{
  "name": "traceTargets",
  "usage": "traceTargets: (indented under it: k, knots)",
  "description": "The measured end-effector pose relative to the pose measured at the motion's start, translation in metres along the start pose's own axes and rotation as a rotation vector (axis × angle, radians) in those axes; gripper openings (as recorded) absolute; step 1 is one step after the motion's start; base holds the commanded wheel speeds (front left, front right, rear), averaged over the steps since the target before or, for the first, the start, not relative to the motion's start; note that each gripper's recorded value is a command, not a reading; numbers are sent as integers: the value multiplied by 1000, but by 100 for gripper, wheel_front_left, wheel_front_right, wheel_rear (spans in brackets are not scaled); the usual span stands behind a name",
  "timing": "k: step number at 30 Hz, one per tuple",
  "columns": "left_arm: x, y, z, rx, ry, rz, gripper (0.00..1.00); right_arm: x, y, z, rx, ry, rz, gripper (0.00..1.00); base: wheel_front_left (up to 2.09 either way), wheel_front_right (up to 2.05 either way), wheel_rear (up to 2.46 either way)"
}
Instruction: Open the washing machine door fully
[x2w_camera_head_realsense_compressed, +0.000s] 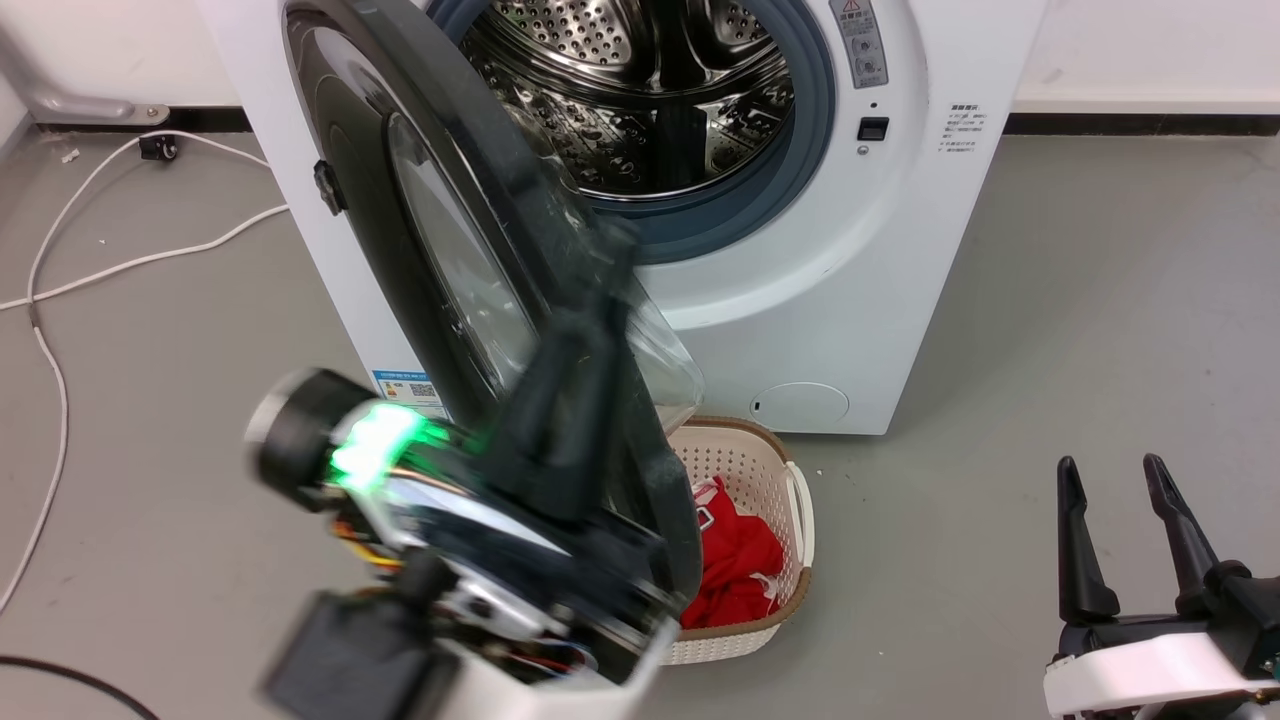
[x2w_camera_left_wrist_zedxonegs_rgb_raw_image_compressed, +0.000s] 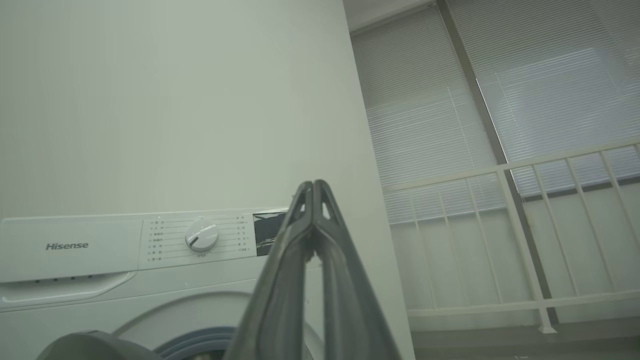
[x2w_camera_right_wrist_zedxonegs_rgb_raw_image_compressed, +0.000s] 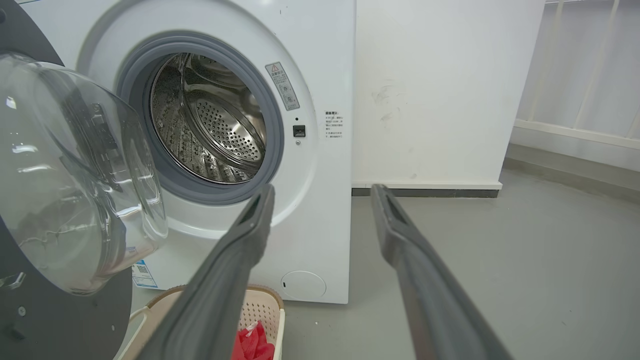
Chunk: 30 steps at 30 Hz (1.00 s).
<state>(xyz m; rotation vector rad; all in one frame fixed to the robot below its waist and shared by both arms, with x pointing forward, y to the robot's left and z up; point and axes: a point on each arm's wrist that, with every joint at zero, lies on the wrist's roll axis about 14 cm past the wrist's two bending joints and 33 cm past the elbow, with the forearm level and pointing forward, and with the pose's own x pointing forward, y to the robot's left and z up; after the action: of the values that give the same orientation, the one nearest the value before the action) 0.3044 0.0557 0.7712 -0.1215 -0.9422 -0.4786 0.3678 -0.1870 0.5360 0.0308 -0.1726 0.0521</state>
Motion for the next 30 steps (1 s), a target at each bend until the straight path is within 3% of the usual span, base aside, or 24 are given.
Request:
traceTargets:
  k: [11,16,21,30]
  knots:
    - [-74,-91,-88,-290,471,-206,0,-1,2,-2,12,11,4,100,0,0,0]
    - [-118,-116,-115,-360,667,-245,0,-1,4,-3,17,15,8,100,0,0,0]
    - [-144,-113,-140,-328,777,-236,0,1,6,-7,27,26,14,100,0,0,0]
    - [-134,-83,-161,-244,756,-138,0,1,5,-12,39,42,8,100,0,0,0]
